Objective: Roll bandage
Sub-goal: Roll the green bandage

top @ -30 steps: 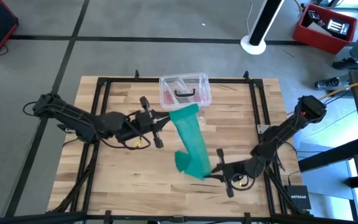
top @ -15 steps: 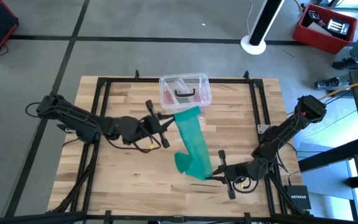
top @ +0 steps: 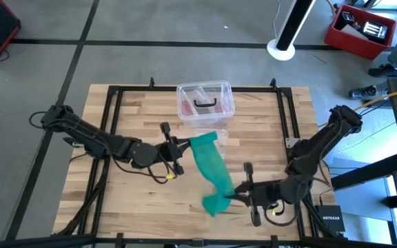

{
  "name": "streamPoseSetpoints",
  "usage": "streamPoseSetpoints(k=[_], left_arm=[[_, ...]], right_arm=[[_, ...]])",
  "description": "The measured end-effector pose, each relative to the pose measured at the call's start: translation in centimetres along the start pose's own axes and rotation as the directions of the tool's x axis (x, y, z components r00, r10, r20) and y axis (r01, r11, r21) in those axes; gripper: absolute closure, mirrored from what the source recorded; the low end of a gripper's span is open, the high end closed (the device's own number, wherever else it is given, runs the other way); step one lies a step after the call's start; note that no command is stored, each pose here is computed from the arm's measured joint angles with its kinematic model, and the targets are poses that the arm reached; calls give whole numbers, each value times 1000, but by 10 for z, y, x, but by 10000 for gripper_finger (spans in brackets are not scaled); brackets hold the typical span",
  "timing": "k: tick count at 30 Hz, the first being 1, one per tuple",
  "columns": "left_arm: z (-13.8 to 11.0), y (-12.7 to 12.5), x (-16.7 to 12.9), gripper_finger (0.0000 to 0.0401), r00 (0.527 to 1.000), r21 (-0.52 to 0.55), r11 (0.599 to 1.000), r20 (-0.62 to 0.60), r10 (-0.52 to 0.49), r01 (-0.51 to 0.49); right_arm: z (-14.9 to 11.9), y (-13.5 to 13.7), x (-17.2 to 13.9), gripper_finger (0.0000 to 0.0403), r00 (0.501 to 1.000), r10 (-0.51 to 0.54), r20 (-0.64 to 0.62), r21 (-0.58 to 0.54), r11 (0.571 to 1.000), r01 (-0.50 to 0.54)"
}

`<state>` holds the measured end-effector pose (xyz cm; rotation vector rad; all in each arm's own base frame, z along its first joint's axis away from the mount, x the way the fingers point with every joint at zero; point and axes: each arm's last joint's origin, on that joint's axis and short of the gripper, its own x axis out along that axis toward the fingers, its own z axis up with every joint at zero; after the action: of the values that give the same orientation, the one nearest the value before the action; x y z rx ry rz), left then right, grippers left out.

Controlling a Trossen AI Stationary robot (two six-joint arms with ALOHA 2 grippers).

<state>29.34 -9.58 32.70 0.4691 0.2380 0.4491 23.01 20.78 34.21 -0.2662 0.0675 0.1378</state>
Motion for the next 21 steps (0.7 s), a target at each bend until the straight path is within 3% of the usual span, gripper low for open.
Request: streamPoseSetpoints(k=[9,21], left_arm=[[-11,-36,0,398,998,45,997,-19,-60,61],[-29,-87,0,397,990,122,983,-43,-135,139]], right_arm=[[67,-30,-6,398,978,-194,81,-11,981,195],[91,-81,-9,398,934,-350,71,50,936,347]])
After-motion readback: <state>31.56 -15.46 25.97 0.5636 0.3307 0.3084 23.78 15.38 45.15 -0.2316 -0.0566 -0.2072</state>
